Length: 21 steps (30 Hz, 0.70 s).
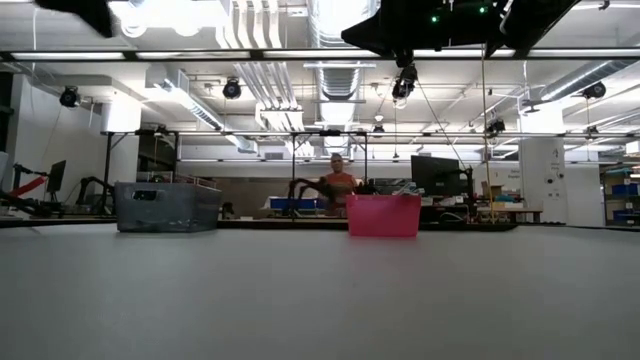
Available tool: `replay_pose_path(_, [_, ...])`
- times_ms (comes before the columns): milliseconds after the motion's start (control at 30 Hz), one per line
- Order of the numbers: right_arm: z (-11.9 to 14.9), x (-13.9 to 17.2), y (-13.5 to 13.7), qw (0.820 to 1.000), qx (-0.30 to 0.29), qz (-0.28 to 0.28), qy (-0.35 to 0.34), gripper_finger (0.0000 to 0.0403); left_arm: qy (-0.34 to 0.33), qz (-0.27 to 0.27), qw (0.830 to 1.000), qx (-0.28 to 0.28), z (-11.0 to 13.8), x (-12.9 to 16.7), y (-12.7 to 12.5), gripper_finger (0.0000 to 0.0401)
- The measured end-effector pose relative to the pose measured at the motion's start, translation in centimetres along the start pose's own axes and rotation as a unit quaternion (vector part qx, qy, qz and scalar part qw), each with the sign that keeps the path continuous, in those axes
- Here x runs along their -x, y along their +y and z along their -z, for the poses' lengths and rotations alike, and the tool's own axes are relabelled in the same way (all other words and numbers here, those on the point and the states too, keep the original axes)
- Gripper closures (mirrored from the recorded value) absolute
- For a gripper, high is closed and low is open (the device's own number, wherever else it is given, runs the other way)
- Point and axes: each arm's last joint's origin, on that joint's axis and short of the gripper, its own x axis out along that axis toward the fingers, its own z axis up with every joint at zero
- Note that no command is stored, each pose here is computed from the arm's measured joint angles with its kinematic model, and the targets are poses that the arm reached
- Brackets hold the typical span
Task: Sort silverware by color (type)
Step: Return to Home Position
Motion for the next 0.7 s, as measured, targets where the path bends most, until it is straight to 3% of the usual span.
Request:
replay_pose_path(133, [0.0, 0.0, 0.0, 1.0, 0.0, 0.0, 0.0, 0.0342, -0.028, -0.003, 0.993, -0.112, -2.0, -0.2, 0.2, 0.036])
replay_pose_path(300, [0.1, 0.0, 0.0, 1.0, 0.001, -0.001, 0.006, 0.0342, -0.033, -0.031, 0.98, -0.192, -3.6, -1.6, 1.8, 0.0389])
replay_pose_path(467, [0.5, 0.0, 0.1, 1.0, 0.002, -0.005, 0.027, 0.0342, -0.068, -0.027, 0.969, -0.236, -4.2, -3.3, 3.7, 0.0398])
replay_pose_path(700, [1.8, 0.2, 0.3, 0.996, -0.001, -0.016, 0.09, 0.0342, -0.17, -0.005, 0.953, -0.252, -4.7, -3.5, 6.9, 0.04])
